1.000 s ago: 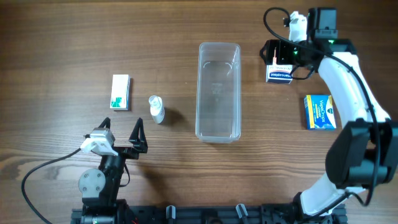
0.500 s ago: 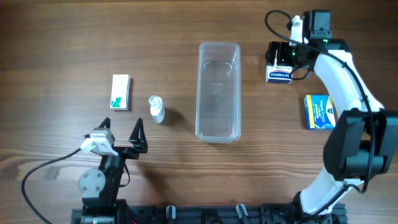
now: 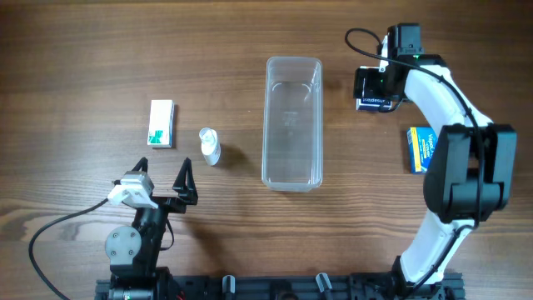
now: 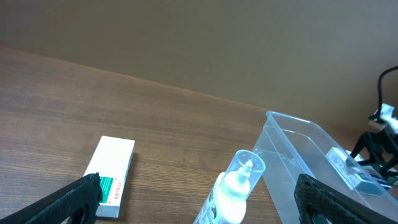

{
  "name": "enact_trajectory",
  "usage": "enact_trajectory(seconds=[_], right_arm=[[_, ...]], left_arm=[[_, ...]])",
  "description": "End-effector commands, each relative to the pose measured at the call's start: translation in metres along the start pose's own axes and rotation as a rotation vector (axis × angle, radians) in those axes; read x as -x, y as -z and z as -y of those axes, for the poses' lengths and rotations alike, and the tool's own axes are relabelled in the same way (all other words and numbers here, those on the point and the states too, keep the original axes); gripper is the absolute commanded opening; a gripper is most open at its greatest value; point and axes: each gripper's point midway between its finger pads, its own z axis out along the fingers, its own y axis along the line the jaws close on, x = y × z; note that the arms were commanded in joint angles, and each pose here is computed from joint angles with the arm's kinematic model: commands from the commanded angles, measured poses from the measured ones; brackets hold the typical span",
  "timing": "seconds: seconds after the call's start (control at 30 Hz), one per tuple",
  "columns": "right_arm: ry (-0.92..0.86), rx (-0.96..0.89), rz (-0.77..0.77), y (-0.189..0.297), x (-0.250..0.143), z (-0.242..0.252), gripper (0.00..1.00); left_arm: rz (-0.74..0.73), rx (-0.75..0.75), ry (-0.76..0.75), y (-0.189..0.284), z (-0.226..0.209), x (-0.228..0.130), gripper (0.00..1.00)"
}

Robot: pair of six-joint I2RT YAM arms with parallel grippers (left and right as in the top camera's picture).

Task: Pack container
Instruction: 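Reach the right gripper to the white Hansaplast box and grasp it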

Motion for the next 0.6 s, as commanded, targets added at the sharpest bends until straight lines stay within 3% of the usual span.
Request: enact_trajectory(seconds=[0.0,0.33,0.4,0.47,0.57], right_arm=[[-0.011,-0.025,-0.044,-0.022,-0.01,0.002,1.0],[-0.012,-0.051,-0.053,-0.035,-0.012,0.006,1.0],[-0.011,-0.051,-0.052,-0.034,-0.012,0.005,0.93],[-0.013,-0.051,-0.053,-0.034,-0.012,0.005,0.79],[-0.014,-0.045,-0.047,-0.033,-0.01,0.004,0.75]], left_arm=[[0.0,-0.003,-0.023,0.0,0.0,-0.001,1.0],[0.0,-0.003,-0.023,0.0,0.0,-0.001,1.0],[0.0,-0.003,-0.023,0.0,0.0,-0.001,1.0],[0.0,-0.003,-0.023,0.0,0.0,-0.001,1.0],[0.0,-0.003,-0.023,0.0,0.0,-0.001,1.0]])
